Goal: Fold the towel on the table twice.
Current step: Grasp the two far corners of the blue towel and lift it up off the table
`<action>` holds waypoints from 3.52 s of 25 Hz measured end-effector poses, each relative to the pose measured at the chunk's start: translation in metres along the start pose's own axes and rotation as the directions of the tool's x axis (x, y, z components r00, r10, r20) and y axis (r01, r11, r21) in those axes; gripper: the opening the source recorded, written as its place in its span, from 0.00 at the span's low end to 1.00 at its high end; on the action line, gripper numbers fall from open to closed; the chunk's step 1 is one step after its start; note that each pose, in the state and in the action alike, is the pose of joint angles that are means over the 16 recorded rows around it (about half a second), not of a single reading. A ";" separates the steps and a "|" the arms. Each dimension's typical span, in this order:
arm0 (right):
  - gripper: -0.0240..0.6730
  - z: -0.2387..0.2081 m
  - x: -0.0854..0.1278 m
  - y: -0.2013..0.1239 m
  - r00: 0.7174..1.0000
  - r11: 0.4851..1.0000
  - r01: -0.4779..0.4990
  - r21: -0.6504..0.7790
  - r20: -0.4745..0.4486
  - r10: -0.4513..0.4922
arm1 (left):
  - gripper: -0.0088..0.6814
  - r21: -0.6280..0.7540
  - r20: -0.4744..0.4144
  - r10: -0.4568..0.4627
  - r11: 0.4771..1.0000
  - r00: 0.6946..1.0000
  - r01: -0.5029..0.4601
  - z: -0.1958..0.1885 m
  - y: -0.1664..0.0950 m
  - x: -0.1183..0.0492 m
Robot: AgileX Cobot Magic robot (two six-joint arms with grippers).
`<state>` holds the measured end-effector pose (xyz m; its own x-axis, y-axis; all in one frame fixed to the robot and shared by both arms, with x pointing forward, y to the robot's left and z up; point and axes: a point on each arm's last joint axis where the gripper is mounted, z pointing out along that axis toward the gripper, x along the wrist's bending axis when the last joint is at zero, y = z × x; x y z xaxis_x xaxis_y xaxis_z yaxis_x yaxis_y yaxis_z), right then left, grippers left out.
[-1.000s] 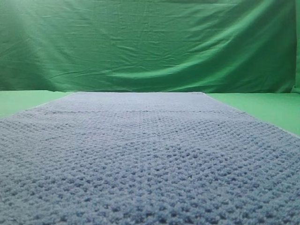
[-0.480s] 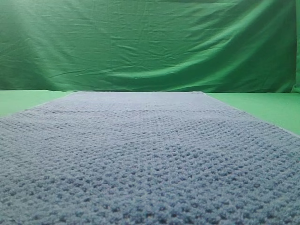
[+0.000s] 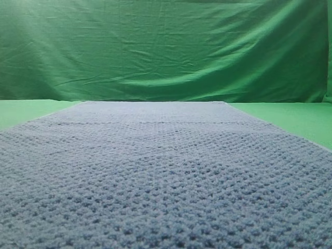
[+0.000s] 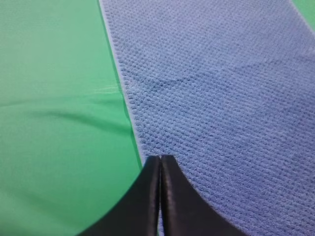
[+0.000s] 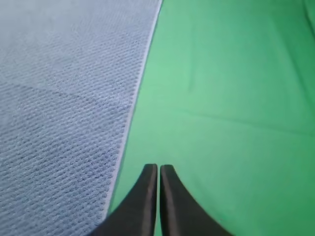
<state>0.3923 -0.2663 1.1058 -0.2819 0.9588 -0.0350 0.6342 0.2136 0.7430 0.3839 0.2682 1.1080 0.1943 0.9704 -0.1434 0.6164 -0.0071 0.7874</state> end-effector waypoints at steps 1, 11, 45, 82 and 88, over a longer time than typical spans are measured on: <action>0.03 0.008 0.001 0.006 1.000 0.999 0.003 0.041 -0.012 -0.002 | 0.01 0.045 0.002 0.009 0.999 1.000 -0.009 0.009 0.005 -0.001; 0.03 0.111 0.025 0.055 0.996 0.935 0.041 0.351 -0.091 -0.009 | 0.01 0.346 -0.019 0.062 0.937 0.998 -0.052 0.116 0.039 0.003; 0.96 0.304 0.051 0.047 0.998 0.799 0.041 0.600 -0.059 -0.007 | 0.95 0.558 -0.134 -0.019 0.825 0.991 0.091 0.281 0.024 0.023; 0.05 0.303 0.056 0.057 0.997 0.829 0.017 0.559 -0.068 0.025 | 0.03 0.651 -0.102 -0.062 0.750 0.993 0.113 0.306 0.023 0.002; 0.03 0.279 0.050 0.102 0.998 0.898 0.024 0.439 -0.057 0.001 | 0.01 0.533 -0.077 -0.088 0.838 0.993 0.116 0.282 0.082 -0.003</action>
<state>0.6442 -0.1443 0.9933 -0.3221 0.9467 0.0041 0.8786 0.2973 0.3736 0.6491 0.1967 1.0041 0.0796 0.9830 -0.1653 0.9457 -0.0221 0.3243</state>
